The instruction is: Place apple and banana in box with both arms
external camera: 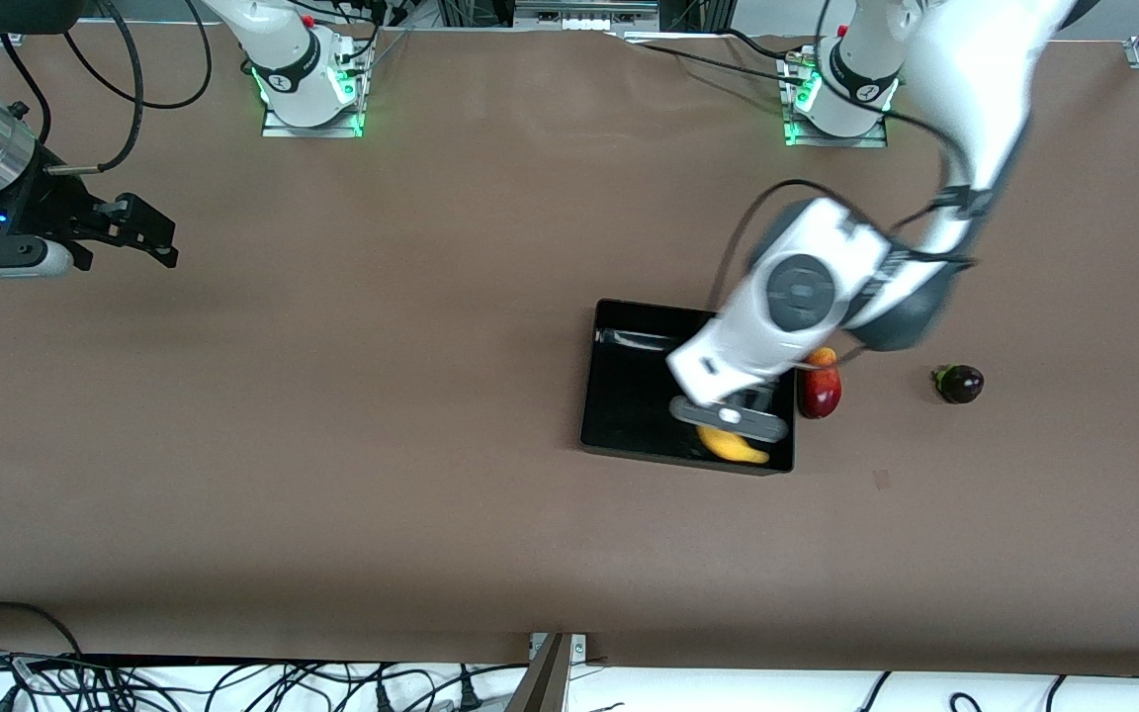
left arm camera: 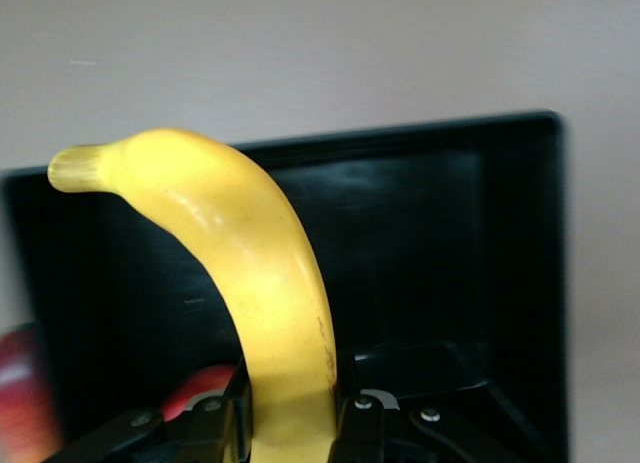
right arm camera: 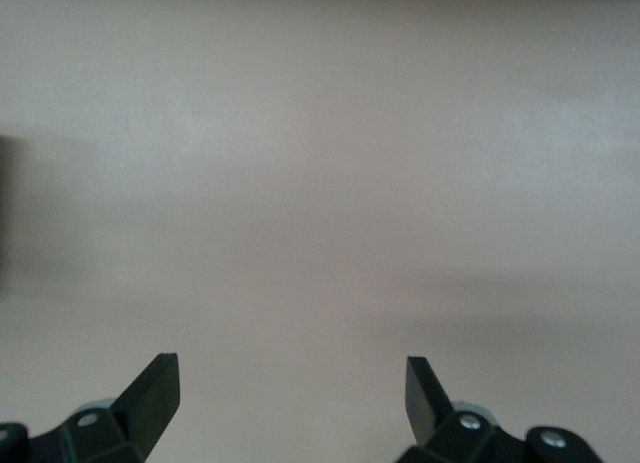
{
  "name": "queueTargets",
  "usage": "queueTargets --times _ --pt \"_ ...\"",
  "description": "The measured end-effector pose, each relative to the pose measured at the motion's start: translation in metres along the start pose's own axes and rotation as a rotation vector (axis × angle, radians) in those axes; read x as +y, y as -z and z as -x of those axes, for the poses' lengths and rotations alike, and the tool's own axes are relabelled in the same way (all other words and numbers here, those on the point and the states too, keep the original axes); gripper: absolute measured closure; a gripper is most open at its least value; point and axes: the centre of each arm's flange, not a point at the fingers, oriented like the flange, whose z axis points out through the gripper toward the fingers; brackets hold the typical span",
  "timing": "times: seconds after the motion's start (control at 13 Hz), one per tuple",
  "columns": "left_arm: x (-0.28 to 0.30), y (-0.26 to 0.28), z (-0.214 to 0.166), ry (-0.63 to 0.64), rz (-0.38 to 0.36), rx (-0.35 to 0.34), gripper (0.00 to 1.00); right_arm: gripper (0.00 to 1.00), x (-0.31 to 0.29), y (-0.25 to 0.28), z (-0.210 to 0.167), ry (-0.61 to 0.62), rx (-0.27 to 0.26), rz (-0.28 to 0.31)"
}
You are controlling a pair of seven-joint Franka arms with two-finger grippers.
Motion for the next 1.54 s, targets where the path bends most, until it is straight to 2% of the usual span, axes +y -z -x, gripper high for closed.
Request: queueTargets --times 0.31,0.62,0.69,0.85,1.08,1.15,1.31,1.54 --pt "0.015 -0.08 0.005 -0.012 0.04 -0.054 0.66 0.0 0.0 0.0 0.0 0.0 0.0 0.0" --pt "0.017 -0.105 0.009 -0.01 0.035 -0.09 0.66 0.0 0.0 0.0 0.0 0.0 0.0 0.0" --pt "0.012 -0.105 0.007 -0.003 0.033 -0.088 0.59 0.0 0.0 0.0 0.0 0.0 0.0 0.0" --pt "-0.005 -0.093 -0.001 0.025 0.024 -0.08 0.39 0.0 0.0 0.0 0.0 0.0 0.0 0.0" --pt "-0.06 -0.011 -0.011 0.094 -0.038 -0.079 0.07 0.0 0.0 0.0 0.0 0.0 0.0 0.0" --pt "-0.076 0.028 -0.01 0.118 -0.063 -0.067 0.0 0.0 0.0 0.0 0.0 0.0 0.0 0.0" --pt "-0.106 0.104 0.0 0.159 -0.105 -0.037 0.0 0.0 0.0 0.0 0.0 0.0 0.001 0.0" --pt "-0.133 0.187 0.024 0.167 -0.136 -0.063 0.0 0.0 0.0 0.0 -0.001 0.0 0.001 0.0"
